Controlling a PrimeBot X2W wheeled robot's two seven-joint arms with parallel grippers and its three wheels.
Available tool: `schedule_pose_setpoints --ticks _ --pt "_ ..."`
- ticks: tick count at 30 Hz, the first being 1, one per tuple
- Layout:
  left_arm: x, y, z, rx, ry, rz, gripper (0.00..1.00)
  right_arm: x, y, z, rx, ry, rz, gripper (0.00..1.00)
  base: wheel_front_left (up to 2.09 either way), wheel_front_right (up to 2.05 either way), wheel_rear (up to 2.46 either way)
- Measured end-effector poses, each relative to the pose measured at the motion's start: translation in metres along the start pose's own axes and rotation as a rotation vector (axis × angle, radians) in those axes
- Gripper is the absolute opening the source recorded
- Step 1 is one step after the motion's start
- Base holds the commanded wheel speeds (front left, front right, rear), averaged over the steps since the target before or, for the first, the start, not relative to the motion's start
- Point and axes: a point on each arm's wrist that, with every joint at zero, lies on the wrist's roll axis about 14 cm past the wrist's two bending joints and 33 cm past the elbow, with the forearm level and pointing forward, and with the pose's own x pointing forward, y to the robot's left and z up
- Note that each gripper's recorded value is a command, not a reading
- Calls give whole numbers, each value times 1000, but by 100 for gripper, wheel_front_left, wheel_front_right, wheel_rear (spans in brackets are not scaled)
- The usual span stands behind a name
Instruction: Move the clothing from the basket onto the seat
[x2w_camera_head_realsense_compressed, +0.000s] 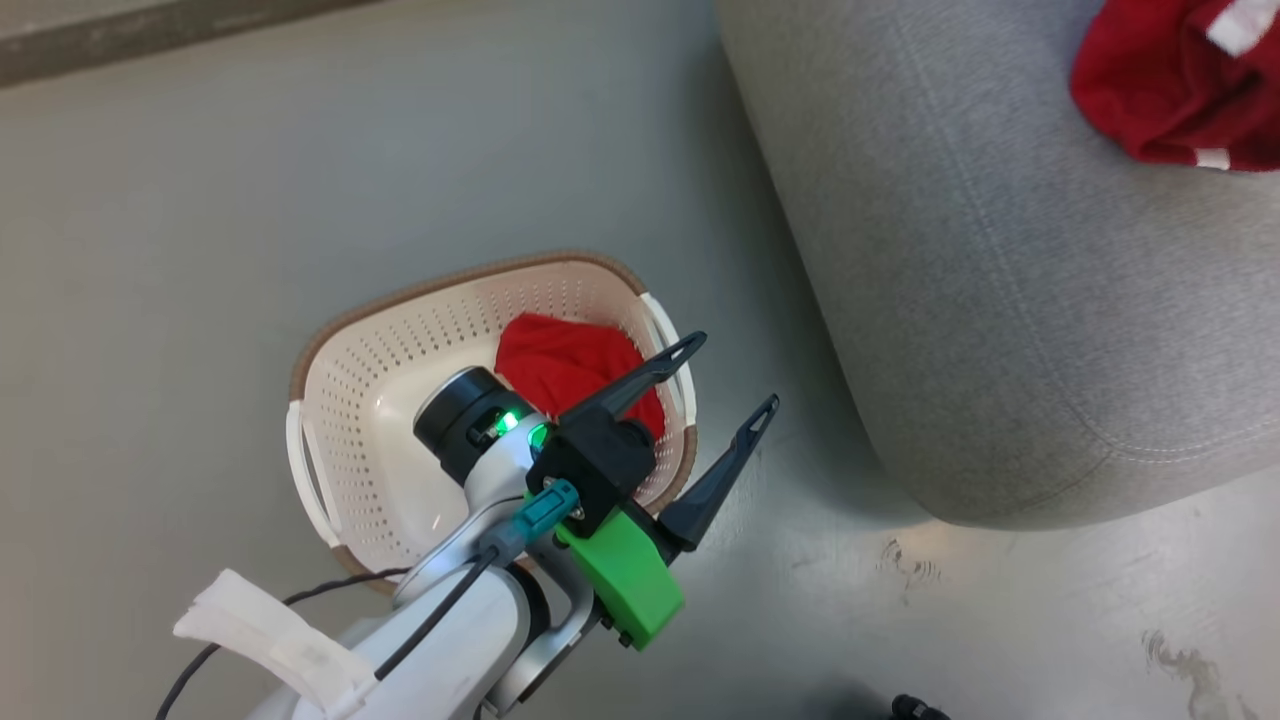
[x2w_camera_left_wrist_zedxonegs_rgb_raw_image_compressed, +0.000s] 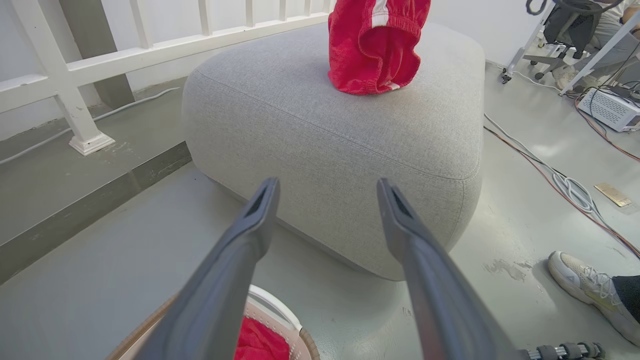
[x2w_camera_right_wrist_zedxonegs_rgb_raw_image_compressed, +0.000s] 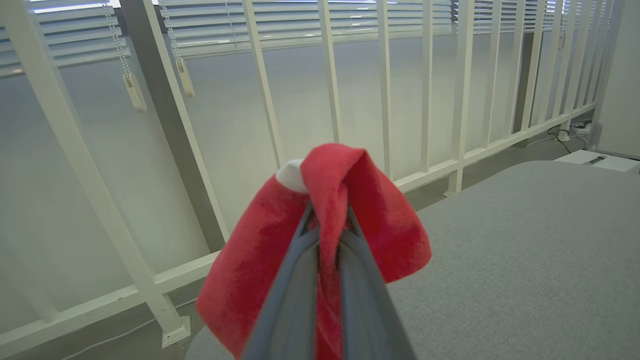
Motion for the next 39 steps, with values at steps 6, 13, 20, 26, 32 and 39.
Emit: schedule_pose_setpoints --ticks 6,13,20,26,32,39 --pt "1 12 -12 -12 24 -2 100 -17 -4 -75 21 176 -47 0 0 0 0" --pt "2 12 -20 -19 42 -15 100 -39 -24 -116 38 293 -122 0 0 0 0" --pt "1 11 -23 -18 46 -20 100 -43 -29 -121 48 309 -141 100 0 0 0" --pt "0 10 -19 -3 35 -18 100 -47 -27 -118 58 307 -129 100 0 0 0" --pt "0 8 -8 14 2 -5 100 -65 -18 -128 73 345 -90 100 0 0 0" --pt "-5 12 4 43 -28 41 100 -94 5 -138 82 385 3 100 0 0 0"
